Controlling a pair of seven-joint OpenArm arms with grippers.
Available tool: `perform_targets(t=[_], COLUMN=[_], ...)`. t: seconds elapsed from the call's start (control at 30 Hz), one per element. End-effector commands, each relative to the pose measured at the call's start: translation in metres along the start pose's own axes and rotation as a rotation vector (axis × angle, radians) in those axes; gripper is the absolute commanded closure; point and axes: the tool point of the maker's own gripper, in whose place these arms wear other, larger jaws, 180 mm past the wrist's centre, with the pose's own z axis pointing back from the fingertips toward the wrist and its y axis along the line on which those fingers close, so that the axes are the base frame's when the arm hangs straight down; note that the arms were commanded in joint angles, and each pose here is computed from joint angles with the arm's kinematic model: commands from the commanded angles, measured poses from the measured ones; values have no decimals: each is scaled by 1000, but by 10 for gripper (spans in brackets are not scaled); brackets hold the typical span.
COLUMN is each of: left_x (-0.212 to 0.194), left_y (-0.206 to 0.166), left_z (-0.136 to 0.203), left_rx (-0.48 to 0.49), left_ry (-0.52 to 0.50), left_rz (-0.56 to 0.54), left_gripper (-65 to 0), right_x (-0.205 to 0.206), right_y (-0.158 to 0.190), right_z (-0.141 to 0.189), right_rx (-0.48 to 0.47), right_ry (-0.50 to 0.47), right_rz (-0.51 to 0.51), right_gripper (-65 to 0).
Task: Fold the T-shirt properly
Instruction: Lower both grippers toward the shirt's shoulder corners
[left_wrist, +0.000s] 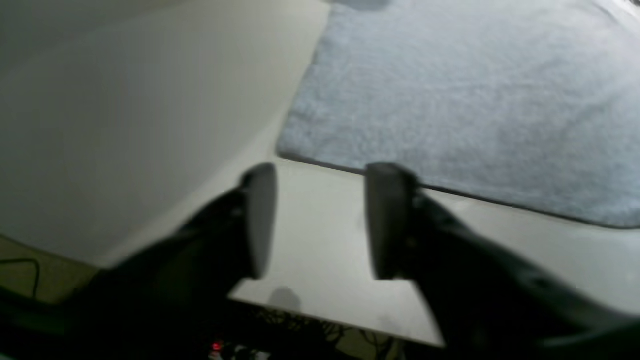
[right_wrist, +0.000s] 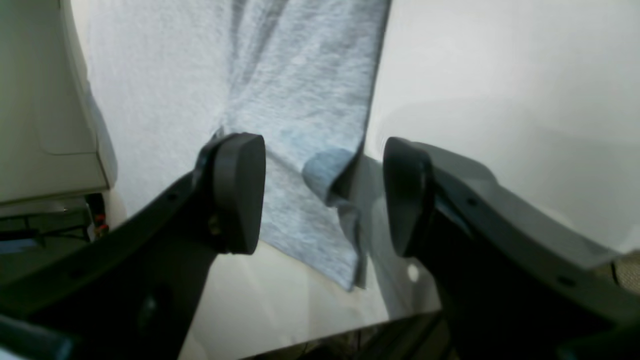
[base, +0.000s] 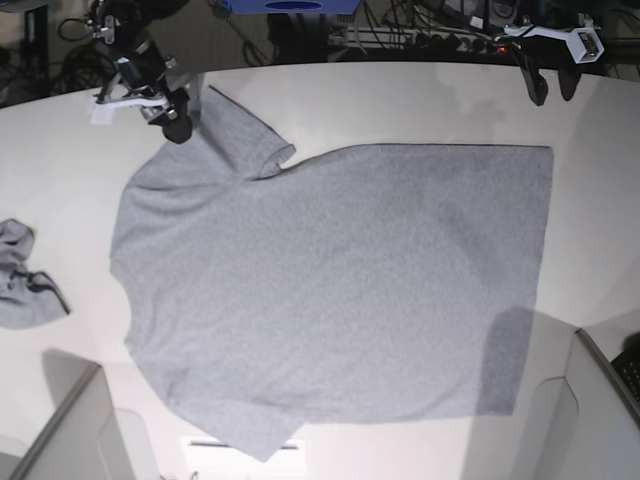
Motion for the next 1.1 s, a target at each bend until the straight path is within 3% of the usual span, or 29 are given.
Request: perform_targets(t=[0.0,0.27,0.43,0.63,0.7,0.8,0.93,1.07], left_x=[8,7,-5,-16,-23,-21,-18,-21], left_y=[0,-5,6,31,33,36,37,57], left_z=[2,-3,-9,-25,-29,-47,-66,-74], left_rx=[-8,-39,-29,7,12,8,-31,28], left_ry=[-26,-36,-23,-6,40,94,148,184], left_rz=[-5,29,263,339,372,424,464,520], left_gripper=[-341,-369,-369,-369,-370,-370,-370,-370], right_x=[0,-25,-51,-57,-56,-55,-56,-56], right_y=[3,-6,-5,-1,-2,-2,0,-1], right_z=[3,-5,-11,-14,-14,-14,-15,-14], right_rx=[13,-4,-1,10,8,8,12,11], right_ry=[7,106,178,195,193,192,195,199], right_rz=[0,-17,-24,-20,-20,-18,-15,-14], right_gripper=[-356,-356,-354,-353,-345,-234,-14,0])
